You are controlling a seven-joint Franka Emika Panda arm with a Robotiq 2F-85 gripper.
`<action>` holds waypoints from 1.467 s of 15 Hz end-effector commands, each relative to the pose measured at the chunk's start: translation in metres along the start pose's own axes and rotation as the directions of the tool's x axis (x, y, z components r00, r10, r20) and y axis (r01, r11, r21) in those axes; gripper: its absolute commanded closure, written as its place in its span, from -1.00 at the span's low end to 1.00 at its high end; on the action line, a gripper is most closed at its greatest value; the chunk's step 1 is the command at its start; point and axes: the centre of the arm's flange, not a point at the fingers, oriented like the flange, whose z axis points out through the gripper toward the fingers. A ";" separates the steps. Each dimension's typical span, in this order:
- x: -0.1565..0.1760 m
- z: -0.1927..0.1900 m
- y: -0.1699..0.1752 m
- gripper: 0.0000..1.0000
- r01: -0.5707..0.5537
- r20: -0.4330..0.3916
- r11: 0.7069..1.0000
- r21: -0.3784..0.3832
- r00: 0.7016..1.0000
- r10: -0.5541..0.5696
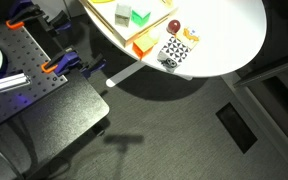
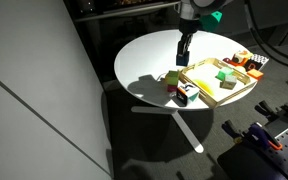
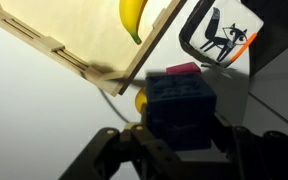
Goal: Pick up the blue block and put it in the tray
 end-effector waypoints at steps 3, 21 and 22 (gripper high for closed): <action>-0.042 -0.018 0.022 0.35 -0.134 0.034 0.991 -0.022 0.990 0.134; -0.099 -0.016 0.048 -1.00 -0.378 -0.035 0.925 -0.047 0.926 0.377; -0.096 -0.022 0.045 -1.00 -0.367 -0.035 0.930 -0.036 0.930 0.365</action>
